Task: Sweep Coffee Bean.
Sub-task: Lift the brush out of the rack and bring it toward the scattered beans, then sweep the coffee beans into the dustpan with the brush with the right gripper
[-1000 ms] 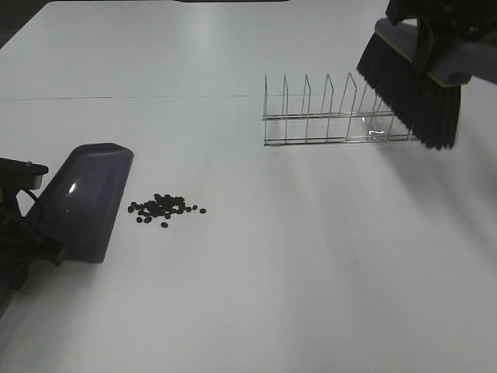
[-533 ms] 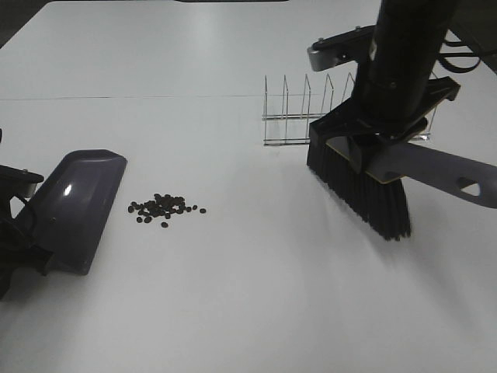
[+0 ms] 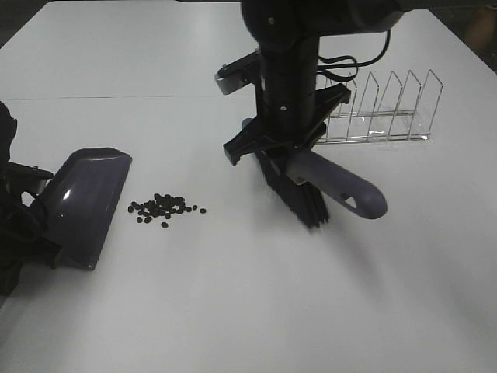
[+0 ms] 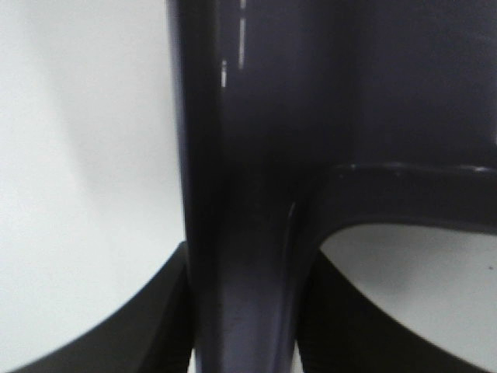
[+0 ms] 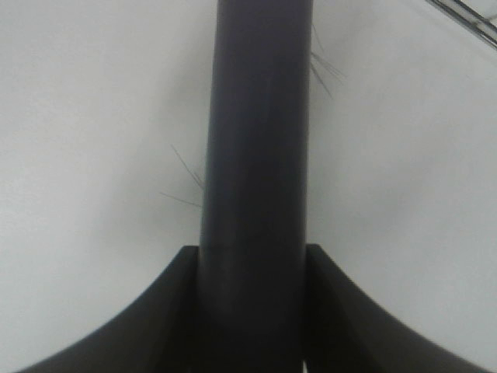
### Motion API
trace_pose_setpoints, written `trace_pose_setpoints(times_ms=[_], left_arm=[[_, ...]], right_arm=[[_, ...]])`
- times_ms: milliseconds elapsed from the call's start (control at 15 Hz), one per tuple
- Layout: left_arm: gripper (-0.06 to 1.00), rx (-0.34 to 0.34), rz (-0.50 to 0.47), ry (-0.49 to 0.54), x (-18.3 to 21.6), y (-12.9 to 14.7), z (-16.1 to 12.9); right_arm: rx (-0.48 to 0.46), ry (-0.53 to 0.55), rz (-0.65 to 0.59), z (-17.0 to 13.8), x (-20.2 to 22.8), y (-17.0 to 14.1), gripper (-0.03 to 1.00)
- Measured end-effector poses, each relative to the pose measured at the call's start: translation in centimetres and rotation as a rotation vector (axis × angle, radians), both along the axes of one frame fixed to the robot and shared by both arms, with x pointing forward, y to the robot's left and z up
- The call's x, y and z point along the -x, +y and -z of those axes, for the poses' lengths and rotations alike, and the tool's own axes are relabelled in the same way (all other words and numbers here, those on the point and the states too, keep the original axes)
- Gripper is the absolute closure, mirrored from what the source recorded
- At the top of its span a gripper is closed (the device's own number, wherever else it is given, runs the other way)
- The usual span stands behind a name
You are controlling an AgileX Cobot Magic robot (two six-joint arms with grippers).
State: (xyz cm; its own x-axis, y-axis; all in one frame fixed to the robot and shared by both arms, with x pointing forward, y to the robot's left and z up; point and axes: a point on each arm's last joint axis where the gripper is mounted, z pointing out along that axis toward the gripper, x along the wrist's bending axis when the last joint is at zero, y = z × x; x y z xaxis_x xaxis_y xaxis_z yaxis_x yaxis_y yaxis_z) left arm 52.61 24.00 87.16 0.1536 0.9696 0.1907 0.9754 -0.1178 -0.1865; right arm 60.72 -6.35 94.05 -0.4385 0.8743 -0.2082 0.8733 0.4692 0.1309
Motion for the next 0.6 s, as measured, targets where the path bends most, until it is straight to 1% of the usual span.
trace_pose_setpoints(times_ms=[200, 267, 467, 533, 600], left_arm=[[0.61, -0.003, 0.023, 0.008, 0.1, -0.5, 0.1], [0.61, -0.001, 0.022, 0.008, 0.1, -0.5, 0.1], [0.61, 0.002, 0.027, 0.008, 0.1, -0.6, 0.1], [0.61, 0.016, 0.036, 0.012, 0.1, -0.7, 0.1], [0.61, 0.021, 0.035, 0.014, 0.1, -0.7, 0.1]], right_arm=[[-0.026, -0.012, -0.054, 0.7, 0.0, 3.6, 0.65], [-0.040, -0.008, -0.056, 0.9, 0.0, 4.1, 0.65], [-0.124, 0.041, -0.063, 2.0, -0.2, 6.1, 0.65], [-0.192, 0.075, -0.058, 2.7, -0.3, 7.1, 0.65], [-0.209, 0.085, -0.053, 2.8, -0.3, 7.3, 0.65]])
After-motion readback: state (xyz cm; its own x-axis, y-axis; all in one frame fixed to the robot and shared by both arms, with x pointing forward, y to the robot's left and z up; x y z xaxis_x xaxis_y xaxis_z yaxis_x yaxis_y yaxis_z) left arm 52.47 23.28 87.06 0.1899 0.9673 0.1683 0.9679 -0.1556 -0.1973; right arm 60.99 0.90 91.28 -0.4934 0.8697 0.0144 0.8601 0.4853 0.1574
